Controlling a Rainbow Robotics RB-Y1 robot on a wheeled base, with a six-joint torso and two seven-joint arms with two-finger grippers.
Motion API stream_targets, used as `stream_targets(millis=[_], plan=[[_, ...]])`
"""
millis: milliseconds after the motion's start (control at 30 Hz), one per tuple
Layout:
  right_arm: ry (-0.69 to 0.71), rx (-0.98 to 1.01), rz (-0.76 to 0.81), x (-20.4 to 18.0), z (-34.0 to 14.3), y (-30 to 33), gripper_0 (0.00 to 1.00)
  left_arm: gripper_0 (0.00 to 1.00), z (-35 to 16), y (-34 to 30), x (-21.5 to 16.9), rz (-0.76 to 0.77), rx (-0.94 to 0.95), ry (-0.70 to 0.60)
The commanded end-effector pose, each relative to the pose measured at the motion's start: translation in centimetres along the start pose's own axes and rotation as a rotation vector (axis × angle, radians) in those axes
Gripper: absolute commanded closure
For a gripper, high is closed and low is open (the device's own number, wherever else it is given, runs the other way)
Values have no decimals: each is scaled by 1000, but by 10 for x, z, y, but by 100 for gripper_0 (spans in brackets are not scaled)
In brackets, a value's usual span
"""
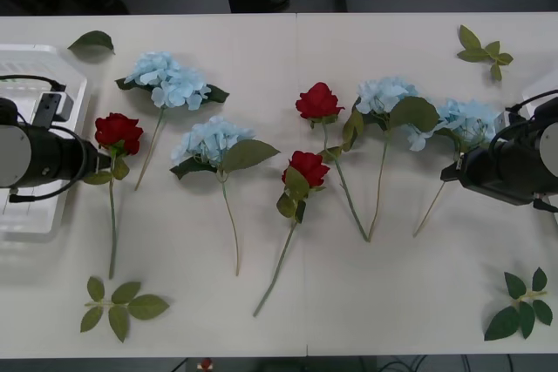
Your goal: Place the red flowers into the right box and the blue flowers into the left box. If a person shows an open palm, hand one flower to the person first, then continue sorting.
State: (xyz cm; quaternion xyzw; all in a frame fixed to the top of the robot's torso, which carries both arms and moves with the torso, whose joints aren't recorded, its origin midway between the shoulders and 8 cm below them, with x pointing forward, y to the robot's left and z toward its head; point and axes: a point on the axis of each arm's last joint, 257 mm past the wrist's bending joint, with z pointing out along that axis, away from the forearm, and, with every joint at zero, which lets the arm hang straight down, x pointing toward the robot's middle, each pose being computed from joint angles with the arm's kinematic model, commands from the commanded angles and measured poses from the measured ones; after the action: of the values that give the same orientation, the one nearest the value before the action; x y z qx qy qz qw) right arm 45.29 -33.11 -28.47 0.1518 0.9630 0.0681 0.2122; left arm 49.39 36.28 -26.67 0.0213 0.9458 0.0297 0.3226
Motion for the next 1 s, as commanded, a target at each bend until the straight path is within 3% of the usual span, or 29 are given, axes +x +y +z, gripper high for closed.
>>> stream_targets(millis=[33,533,700,867,1000], plan=[[-24,-25,68,-8,0,12,0,0,0,-23,-25,69,2,-44],[-80,47,6,-14,29,32,0,2,35,-34,-17,128,-10,-33],[-80,50,8,-11,40,33,0,7,47,-33,-7,144,-19,-18],[-85,54,-4,-5,51,36,0,21,62,-31,-4,145,-24,-23],[-86,53,5,-3,56,37,0,41,65,-28,-2,145,-32,-16]])
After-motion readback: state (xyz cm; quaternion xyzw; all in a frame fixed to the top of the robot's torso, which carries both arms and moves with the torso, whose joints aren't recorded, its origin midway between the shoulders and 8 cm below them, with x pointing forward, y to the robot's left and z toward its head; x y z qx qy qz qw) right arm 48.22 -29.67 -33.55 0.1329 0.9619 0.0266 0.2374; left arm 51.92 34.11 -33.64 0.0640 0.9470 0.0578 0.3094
